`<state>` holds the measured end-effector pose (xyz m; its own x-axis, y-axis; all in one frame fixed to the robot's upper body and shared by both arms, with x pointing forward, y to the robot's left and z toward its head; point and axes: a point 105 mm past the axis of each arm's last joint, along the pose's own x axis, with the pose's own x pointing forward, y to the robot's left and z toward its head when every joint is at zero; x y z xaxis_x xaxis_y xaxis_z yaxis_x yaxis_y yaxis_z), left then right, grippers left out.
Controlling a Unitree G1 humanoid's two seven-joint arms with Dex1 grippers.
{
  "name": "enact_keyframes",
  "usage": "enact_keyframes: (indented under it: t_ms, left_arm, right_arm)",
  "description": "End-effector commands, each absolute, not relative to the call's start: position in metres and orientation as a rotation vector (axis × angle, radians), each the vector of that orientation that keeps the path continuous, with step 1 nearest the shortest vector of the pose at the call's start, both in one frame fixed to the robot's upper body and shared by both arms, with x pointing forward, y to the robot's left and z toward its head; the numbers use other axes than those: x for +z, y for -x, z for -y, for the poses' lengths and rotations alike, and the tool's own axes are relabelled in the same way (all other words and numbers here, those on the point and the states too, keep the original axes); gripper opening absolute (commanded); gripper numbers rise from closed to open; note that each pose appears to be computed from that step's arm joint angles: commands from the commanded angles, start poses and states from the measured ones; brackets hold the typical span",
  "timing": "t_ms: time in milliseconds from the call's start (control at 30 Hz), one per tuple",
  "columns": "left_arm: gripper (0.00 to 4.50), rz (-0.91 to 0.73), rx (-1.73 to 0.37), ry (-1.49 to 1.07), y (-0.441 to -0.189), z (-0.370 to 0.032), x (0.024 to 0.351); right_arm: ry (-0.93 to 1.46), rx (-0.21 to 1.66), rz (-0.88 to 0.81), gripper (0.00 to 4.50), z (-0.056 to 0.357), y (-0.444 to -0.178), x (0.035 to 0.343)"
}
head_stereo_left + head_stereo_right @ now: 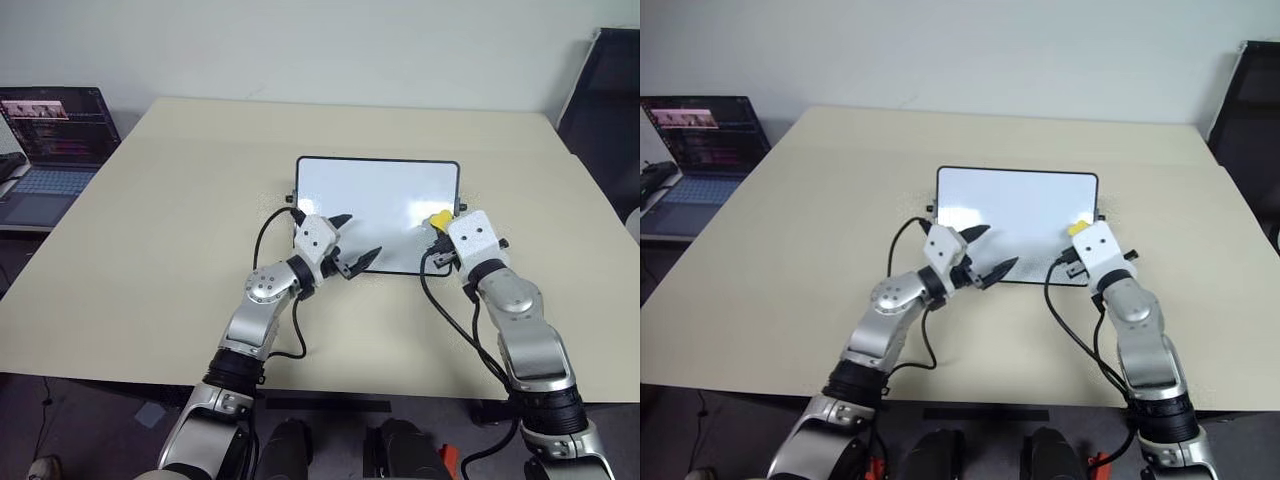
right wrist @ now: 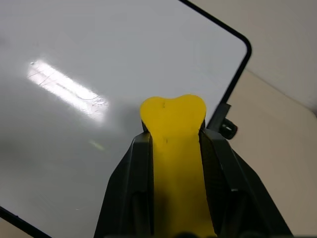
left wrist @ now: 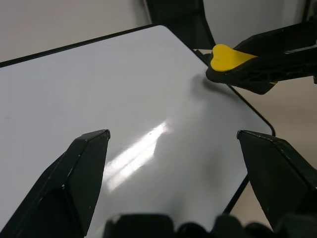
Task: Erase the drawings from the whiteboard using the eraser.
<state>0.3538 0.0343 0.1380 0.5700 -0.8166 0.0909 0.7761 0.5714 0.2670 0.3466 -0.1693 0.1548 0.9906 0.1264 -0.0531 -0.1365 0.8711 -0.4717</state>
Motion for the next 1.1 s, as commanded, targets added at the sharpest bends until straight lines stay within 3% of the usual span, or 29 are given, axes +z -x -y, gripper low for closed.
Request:
enact_keyframes:
  t_ms: [33,300,633,1100]
  left_arm:
    - [4.5,0.28,-1.088,-0.182,-0.339,-0.009,0.156]
    - [4.5,0.287,-1.267,-0.13,-0.318,0.019,0.16]
    - [4.5,0.248,-1.391,-0.12,-0.305,0.028,0.155]
    - [4.5,0.229,-1.37,-0.222,-0.307,0.027,0.143]
  right_arm:
    - [0.485,0.057,-0.004,0.97,0.191,-0.336,0.174]
    - [0.479,-0.057,-0.09,0.97,0.228,-0.325,0.178]
    - [0.256,-0.163,-0.236,0.97,0.257,-0.322,0.154]
    - [0.194,-0.126,-0.305,0.97,0.267,-0.335,0.132]
